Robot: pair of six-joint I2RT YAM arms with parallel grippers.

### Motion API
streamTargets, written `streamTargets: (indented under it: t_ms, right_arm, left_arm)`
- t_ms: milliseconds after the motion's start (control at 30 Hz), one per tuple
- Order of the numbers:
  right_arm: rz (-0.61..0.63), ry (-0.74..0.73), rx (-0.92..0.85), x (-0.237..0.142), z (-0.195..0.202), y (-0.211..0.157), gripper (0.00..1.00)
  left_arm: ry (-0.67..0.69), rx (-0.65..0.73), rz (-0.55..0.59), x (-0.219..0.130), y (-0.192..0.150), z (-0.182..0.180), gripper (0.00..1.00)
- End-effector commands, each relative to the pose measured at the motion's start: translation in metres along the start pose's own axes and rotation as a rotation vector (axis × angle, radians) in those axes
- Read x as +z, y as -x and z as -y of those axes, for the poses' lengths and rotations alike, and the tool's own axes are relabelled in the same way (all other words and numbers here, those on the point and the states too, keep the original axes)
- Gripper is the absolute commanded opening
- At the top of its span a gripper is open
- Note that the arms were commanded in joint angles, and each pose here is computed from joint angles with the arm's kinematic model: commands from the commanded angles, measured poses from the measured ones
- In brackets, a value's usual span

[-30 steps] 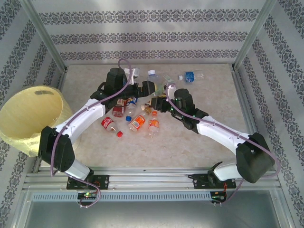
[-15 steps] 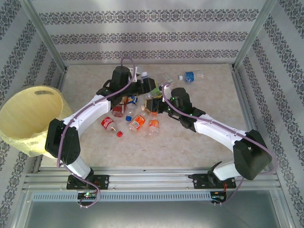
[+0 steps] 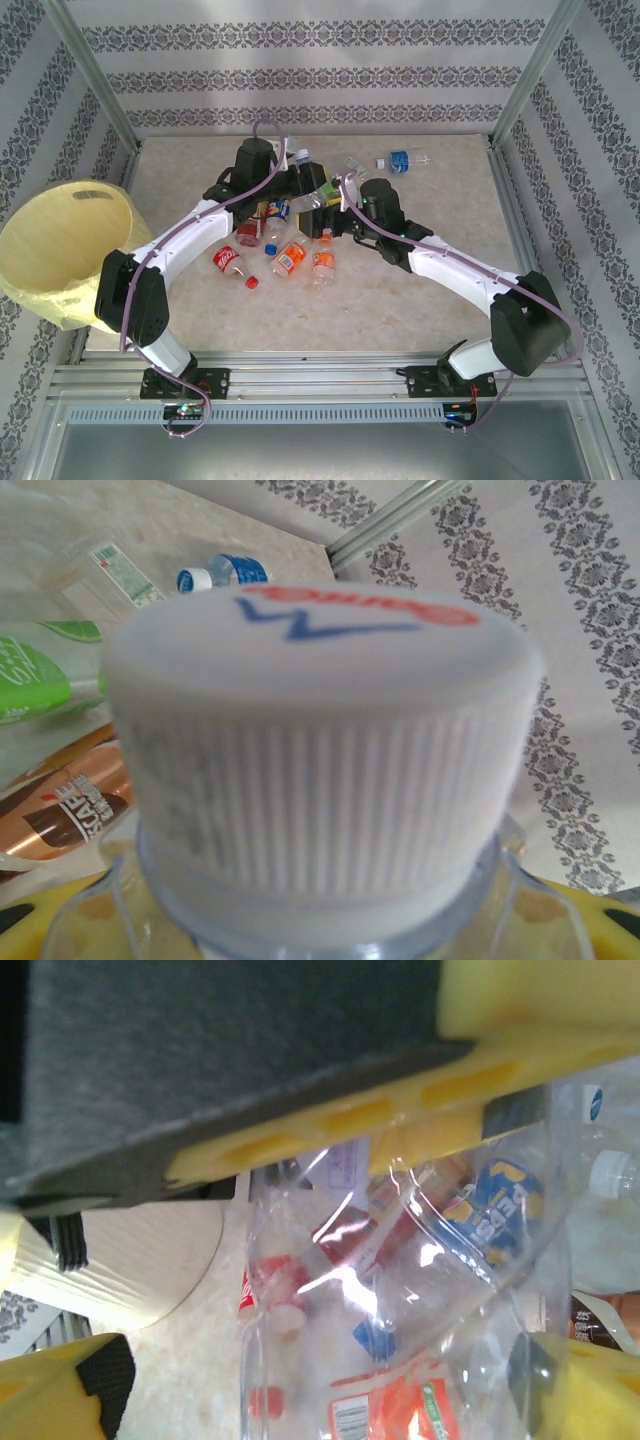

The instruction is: Put the plastic bottles in the bin

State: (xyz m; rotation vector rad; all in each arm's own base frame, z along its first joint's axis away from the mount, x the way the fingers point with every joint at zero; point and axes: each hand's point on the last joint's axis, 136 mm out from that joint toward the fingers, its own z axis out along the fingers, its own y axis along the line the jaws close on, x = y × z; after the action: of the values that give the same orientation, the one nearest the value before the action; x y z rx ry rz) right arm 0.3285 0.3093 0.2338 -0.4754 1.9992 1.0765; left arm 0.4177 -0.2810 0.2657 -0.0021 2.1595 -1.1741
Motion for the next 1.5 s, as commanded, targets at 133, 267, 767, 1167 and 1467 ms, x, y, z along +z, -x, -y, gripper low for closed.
streamTargets:
  t_ms: [133,267,767,1167,1467]
  right_arm:
    - [0.086,0.001,-0.087,-0.033,-0.014,0.028,0.98]
    - [0.21,-0.106,-0.054,-0.049,0.007,0.04,0.98]
    - [0.345,-0.347,0.124,-0.076,0.074,0.043,0.98]
    - [0.33,-0.349,0.125,-0.067,0.078,0.044,0.98]
    - [0.321,-0.349,0.133,-0.062,0.081,0.044,0.98]
  left_arm:
    - [0.045,0.069,0.079,-0.023,0.015,0.007,0.56]
    - [0.123,0.086,0.08,-0.036,0.018,-0.002,0.56]
    - [0.371,0.154,0.224,-0.153,0.053,-0.012,0.55]
    - [0.795,0.385,0.443,-0.295,0.087,0.008,0.56]
    - [1.121,0.466,0.612,-0.385,0.105,0.008,0.56]
